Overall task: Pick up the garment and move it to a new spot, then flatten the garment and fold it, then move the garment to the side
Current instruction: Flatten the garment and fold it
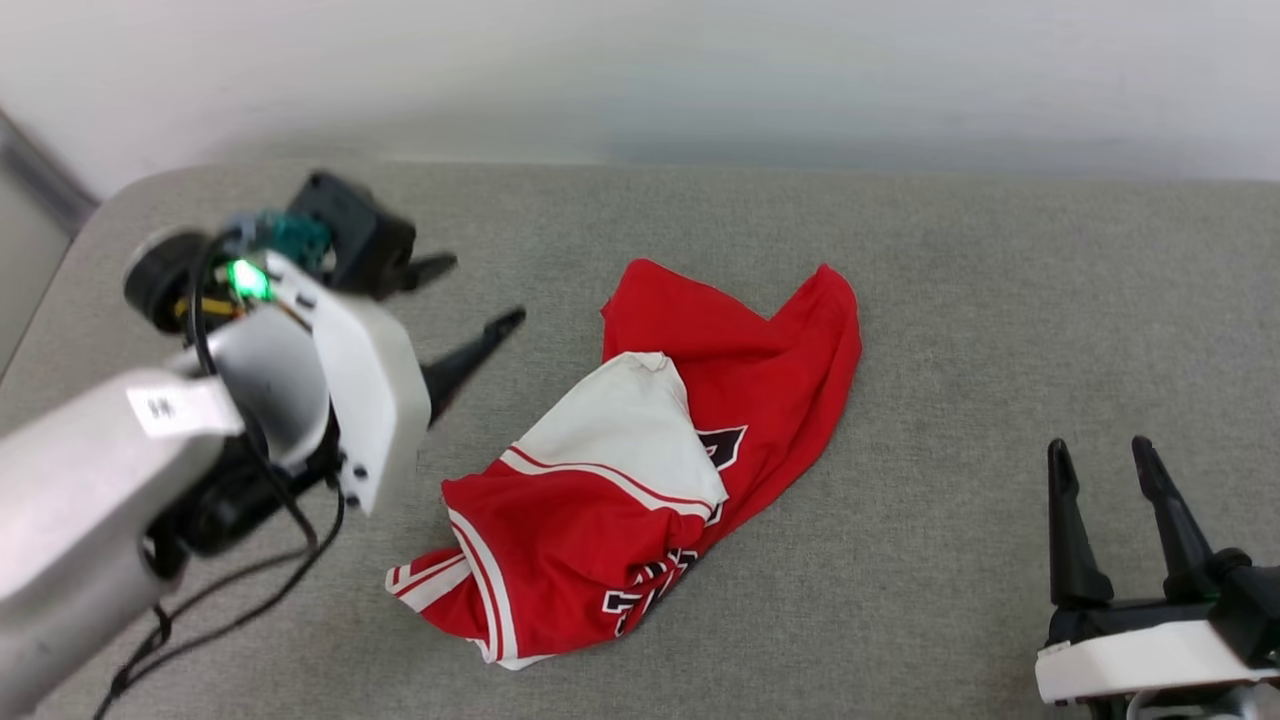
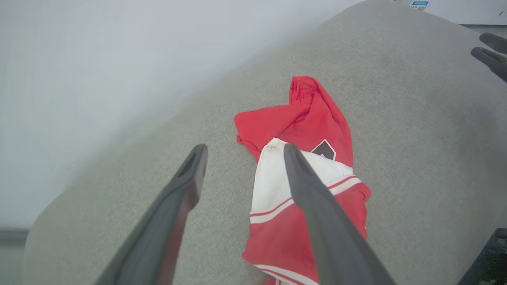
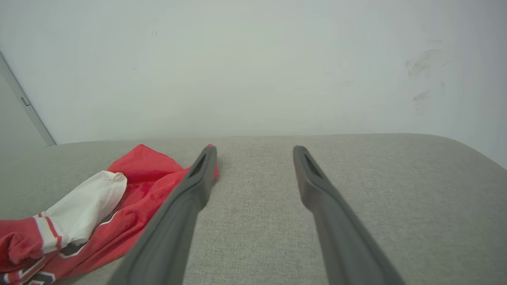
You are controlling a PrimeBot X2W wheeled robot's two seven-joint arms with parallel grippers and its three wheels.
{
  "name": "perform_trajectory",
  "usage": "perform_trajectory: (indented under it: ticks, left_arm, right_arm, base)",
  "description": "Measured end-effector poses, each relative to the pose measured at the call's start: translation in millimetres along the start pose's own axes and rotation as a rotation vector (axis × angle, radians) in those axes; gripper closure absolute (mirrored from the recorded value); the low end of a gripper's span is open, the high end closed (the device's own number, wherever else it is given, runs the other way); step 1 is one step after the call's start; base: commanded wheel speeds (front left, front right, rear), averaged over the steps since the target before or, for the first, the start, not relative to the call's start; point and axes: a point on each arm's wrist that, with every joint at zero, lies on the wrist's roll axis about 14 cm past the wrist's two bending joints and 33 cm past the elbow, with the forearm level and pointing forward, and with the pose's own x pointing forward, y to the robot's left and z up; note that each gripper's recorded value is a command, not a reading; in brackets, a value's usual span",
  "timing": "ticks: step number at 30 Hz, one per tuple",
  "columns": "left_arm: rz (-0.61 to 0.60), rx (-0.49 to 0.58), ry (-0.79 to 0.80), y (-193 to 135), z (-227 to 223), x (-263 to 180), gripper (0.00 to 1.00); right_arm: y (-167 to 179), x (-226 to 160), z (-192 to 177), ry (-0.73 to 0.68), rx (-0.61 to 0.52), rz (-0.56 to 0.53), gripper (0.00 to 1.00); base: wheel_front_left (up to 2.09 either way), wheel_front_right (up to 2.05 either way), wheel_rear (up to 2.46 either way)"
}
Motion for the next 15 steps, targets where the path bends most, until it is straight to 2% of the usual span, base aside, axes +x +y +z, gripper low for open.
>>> perform_trajectory:
  ticks: [6,10,15]
  left_arm:
    - [-0.04,0.043,0.039,5,16,31,0.0]
    - [-0.081,0.007,0.154,7,-3,56,0.0]
    - [-0.154,-0.094,0.322,5,-40,88,0.0]
  right_arm:
    - [-9,7,-4,0.004,-0.003,-0.023,0.0]
    - [-15,11,-12,0.022,-0.005,-0.04,0.0]
    - [-23,20,-20,0.036,-0.009,-0.059,0.0]
  base:
    - [0.0,0.0,0.0]
    - [0.0,0.0,0.0]
    - [0.0,0.0,0.0]
